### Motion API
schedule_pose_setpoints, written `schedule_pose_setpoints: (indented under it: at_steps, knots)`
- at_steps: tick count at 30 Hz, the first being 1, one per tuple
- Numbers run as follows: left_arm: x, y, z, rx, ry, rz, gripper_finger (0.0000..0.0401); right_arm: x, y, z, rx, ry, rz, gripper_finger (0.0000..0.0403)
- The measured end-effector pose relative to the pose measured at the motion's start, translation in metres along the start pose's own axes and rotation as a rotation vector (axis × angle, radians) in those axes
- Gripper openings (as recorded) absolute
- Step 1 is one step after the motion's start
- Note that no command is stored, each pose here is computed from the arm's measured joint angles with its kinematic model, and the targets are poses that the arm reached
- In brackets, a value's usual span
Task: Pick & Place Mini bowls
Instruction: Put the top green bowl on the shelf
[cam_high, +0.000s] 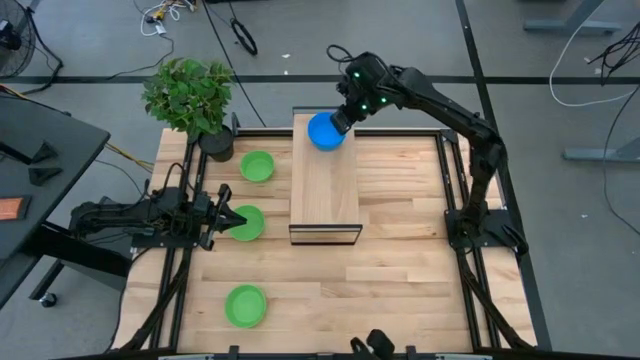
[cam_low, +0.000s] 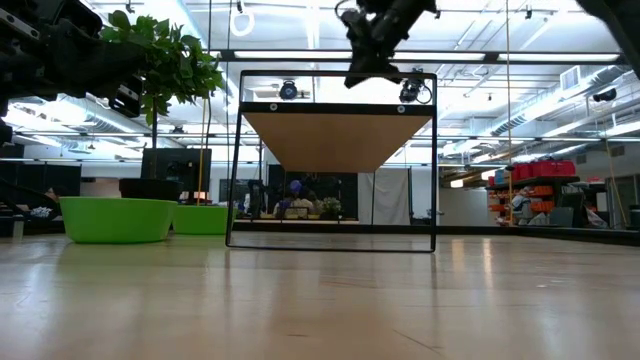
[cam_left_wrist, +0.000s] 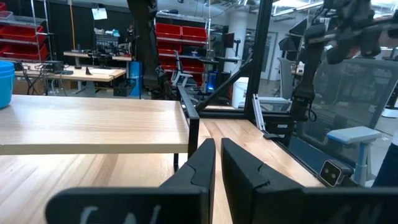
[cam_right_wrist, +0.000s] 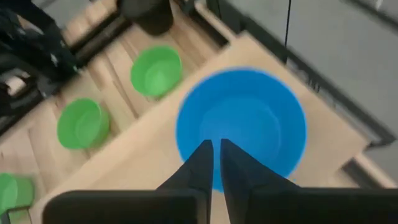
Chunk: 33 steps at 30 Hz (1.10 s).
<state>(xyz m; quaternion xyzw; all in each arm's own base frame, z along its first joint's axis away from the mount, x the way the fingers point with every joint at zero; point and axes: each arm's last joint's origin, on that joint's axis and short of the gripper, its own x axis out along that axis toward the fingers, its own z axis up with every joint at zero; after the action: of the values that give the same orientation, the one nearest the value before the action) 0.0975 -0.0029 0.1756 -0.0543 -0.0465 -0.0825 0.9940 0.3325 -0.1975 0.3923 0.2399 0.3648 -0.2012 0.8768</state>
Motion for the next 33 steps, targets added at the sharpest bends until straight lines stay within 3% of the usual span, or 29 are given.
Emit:
schedule_pose_setpoints:
  at_steps: [7,19,28,33]
  knots:
    - [0.000,0.000,0.000,0.000,0.000,0.000,0.0030,-0.020,0.012,-0.024,-0.094,-0.130,0.049,0.0013]
    - [0.000,0.000,0.000,0.000,0.000,0.000,0.0030,-0.075,0.024,-0.088,-0.229,-0.132,0.087,0.0007]
    - [0.000,0.000,0.000,0.000,0.000,0.000,0.0030,-0.099,0.050,-0.106,-0.310,-0.149,0.173,0.0005]
    - [0.000,0.000,0.000,0.000,0.000,0.000,0.0030,-0.102,0.062,-0.112,-0.295,-0.137,0.216,0.0006]
